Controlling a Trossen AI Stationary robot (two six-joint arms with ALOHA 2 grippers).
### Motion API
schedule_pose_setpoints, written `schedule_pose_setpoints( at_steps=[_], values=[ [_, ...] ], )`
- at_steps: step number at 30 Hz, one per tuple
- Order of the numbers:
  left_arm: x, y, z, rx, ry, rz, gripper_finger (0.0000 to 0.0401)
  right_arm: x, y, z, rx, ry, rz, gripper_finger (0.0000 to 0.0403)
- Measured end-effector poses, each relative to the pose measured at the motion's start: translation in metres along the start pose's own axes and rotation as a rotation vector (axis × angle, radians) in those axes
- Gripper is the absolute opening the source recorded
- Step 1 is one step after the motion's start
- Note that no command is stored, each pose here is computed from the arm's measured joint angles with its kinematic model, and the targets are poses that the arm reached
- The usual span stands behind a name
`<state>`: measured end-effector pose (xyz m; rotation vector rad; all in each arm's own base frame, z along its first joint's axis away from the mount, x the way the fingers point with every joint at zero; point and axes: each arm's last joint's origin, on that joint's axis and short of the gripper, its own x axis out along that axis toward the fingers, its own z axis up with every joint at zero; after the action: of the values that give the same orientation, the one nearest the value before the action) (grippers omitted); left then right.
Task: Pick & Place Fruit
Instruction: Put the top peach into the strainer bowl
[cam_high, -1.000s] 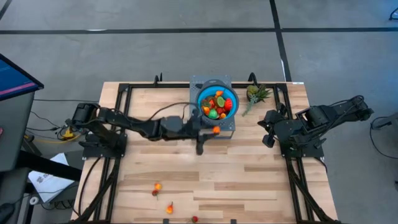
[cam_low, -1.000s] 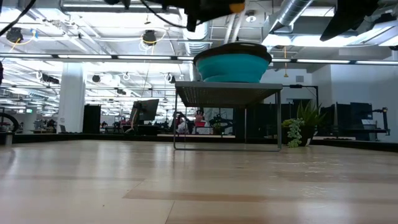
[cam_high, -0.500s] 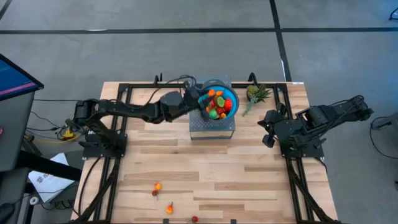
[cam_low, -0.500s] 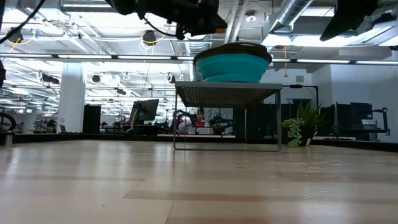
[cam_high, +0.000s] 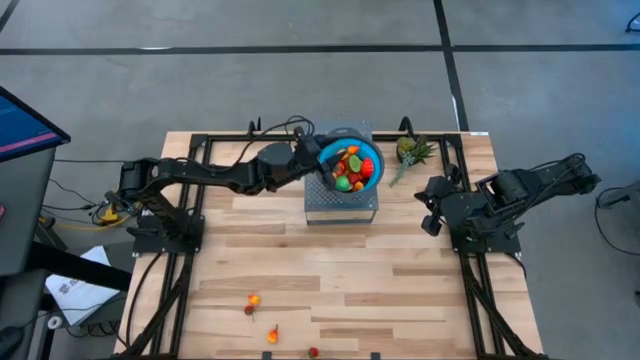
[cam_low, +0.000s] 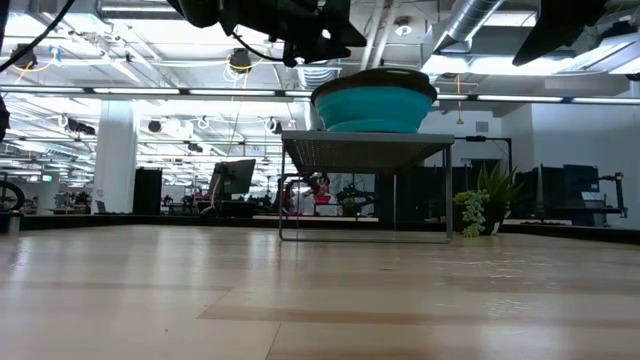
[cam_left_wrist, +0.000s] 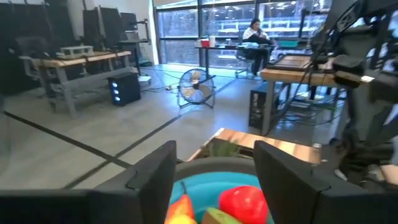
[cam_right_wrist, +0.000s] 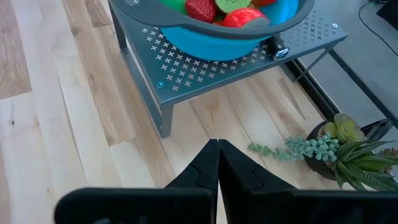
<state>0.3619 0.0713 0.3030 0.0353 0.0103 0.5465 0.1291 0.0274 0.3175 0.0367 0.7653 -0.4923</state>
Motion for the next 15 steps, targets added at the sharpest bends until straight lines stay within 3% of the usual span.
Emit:
schedule_pose_setpoints(
  at_steps=[6,11,15],
  values=[
    [-0.0001,-0.0005,0.0002,-0.072,-0.002,-0.014,0.0237,0.0000,0.0000,0.0000,0.000,0.001,0.001,0.0000],
    [-0.0001,-0.0008,0.0007,-0.075,-0.006,-0.015,0.0235,0.0000,0.0001,-0.0001,0.001,0.002,0.005,0.0000],
    [-0.0003,-0.0012,0.0010,-0.150,-0.008,-0.016,0.0229,0.0011,0.0012,0.0002,-0.005,0.006,0.002,0.0000]
  ],
)
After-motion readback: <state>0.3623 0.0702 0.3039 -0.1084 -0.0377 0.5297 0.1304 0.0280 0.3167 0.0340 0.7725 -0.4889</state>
